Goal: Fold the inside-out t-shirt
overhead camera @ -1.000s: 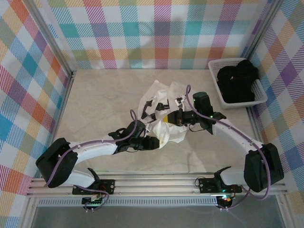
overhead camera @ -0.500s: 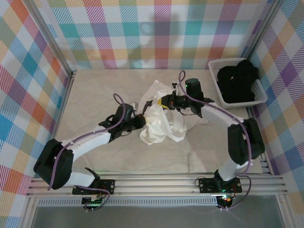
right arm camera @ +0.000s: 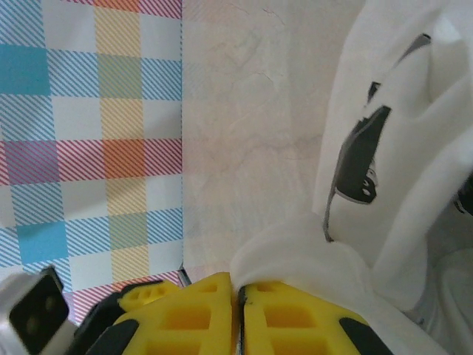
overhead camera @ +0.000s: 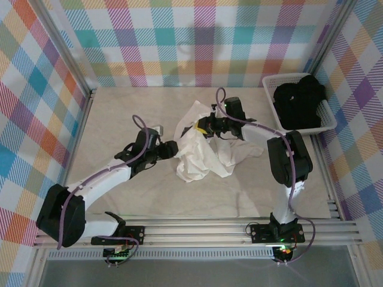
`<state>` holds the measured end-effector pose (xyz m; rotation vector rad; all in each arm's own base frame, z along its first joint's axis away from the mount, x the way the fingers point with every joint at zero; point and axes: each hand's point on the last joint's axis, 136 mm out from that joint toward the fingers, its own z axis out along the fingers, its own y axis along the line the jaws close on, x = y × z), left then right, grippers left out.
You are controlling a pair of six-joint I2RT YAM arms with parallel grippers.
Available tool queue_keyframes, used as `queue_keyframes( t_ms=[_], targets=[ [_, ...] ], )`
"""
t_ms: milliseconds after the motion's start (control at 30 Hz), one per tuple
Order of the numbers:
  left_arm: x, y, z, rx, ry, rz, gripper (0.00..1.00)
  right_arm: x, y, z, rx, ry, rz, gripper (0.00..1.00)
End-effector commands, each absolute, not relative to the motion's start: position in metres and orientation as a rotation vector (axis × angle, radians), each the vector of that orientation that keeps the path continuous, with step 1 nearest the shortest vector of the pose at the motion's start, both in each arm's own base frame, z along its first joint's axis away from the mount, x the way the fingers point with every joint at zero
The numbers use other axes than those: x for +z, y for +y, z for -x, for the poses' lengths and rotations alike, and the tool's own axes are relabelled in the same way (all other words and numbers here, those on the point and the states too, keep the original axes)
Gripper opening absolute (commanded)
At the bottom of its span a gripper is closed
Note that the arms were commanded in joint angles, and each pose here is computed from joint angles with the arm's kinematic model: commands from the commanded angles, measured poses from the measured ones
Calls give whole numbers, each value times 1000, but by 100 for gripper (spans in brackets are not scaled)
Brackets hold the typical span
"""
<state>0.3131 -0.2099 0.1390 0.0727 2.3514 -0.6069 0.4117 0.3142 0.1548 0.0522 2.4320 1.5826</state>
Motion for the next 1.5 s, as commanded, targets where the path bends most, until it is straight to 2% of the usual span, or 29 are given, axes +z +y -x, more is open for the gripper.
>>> queue_keyframes(
  t_ms=[0,300,433,567,700,833,967,1133,1367,1467],
  targets=[
    [129,-220,-314,-422,2362,-297,71,168,317,-418,1598,2392,26,11],
    [106,-230,-358,-87,2358,-367,80,183,319,-414,1650,2364,35,11],
    [94,-229,-374,30,2378,-422,79,182,319,-414,1638,2374,40,11],
    [91,-226,-384,-32,2412,-394,66,175,316,-416,1597,2392,41,12],
    [92,-219,-389,-177,2470,-366,44,170,312,-422,1509,2415,50,15],
    [89,-219,-391,-391,2525,-320,33,164,306,-426,1397,2433,78,19],
    [81,-212,-395,-475,2593,-271,23,162,299,-424,1305,2431,153,23],
    [87,-202,-414,-551,2579,-171,26,152,289,-417,1156,2429,283,31],
    [85,-164,-444,-370,2591,11,40,130,283,-423,979,2453,369,38],
    [88,-144,-446,-275,2580,113,50,117,290,-425,981,2484,389,39]
  ],
)
